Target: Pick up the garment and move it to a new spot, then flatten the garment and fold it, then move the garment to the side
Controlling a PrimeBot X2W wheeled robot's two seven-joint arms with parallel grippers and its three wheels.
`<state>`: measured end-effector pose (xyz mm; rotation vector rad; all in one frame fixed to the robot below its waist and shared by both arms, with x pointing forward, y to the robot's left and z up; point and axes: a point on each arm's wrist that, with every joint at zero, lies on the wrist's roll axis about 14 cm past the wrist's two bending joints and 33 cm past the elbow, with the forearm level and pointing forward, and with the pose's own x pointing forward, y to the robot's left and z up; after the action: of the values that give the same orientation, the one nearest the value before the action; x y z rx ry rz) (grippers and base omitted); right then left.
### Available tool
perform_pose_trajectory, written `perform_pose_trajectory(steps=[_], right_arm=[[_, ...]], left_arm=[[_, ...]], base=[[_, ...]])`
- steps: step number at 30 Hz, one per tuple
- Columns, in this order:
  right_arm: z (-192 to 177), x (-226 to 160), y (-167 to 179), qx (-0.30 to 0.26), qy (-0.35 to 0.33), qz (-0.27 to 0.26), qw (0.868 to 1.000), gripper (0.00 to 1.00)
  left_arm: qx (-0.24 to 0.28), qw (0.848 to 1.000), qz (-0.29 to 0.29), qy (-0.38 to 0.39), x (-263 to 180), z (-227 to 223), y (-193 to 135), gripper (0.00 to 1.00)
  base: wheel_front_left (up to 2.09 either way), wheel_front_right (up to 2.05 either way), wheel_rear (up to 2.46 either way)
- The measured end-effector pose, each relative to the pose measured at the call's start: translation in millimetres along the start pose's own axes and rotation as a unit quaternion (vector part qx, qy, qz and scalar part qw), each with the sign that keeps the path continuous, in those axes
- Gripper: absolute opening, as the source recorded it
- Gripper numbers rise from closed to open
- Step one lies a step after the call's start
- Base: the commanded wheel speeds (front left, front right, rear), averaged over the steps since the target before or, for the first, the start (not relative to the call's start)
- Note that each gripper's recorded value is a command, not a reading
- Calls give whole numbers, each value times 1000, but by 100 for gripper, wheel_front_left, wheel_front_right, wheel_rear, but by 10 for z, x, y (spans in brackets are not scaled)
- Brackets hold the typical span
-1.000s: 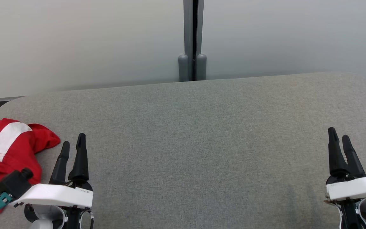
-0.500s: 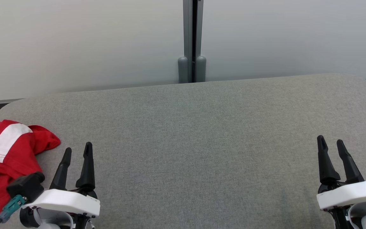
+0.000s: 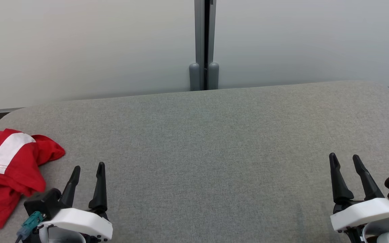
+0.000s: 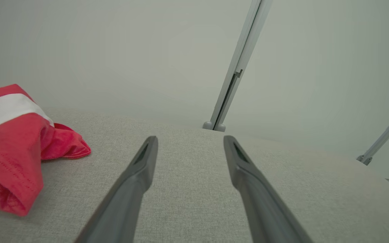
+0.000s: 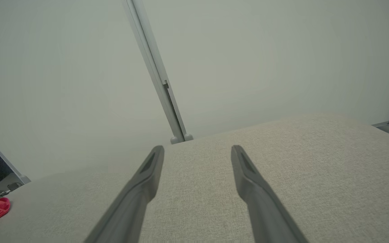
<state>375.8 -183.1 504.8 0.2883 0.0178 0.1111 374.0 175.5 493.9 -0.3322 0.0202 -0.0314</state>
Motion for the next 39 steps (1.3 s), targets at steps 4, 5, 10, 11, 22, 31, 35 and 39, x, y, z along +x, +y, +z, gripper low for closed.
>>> perform_pose_trajectory(steps=[4, 5, 10, 11, 22, 31, 35, 39], right_arm=[[-27, -14, 5, -13, 3, 2, 1000, 100], [-35, -18, 5, -17, 4, 2, 1000, 100], [-47, -26, 20, -40, 6, 6, 999, 100], [-46, -28, 23, -44, 5, 7, 999, 100], [-82, -39, 67, -82, 11, 17, 996, 100], [-96, -52, 72, -100, 13, 18, 995, 100], [-117, -59, 77, -104, 15, 19, 994, 100], [-126, -64, 81, -107, 16, 19, 994, 100]], left_arm=[[15, 1000, 3, 4, -19, -38, 14, 100], [19, 1000, 3, 5, -23, -47, 15, 100], [40, 999, 5, 5, -41, -63, 27, 100], [45, 999, 4, 4, -44, -62, 26, 100], [80, 997, 2, -4, -59, -42, 26, 100], [105, 994, -2, -6, -68, -58, 26, 100], [114, 993, -1, -4, -76, -81, 33, 100], [123, 992, -2, -1, -84, -114, 36, 100]], base=[[0, 0, 0], [0, 0, 0], [0, 0, 0], [0, 0, 0], [0, 0, 0], [0, 0, 0], [0, 0, 0], [0, 0, 0]])
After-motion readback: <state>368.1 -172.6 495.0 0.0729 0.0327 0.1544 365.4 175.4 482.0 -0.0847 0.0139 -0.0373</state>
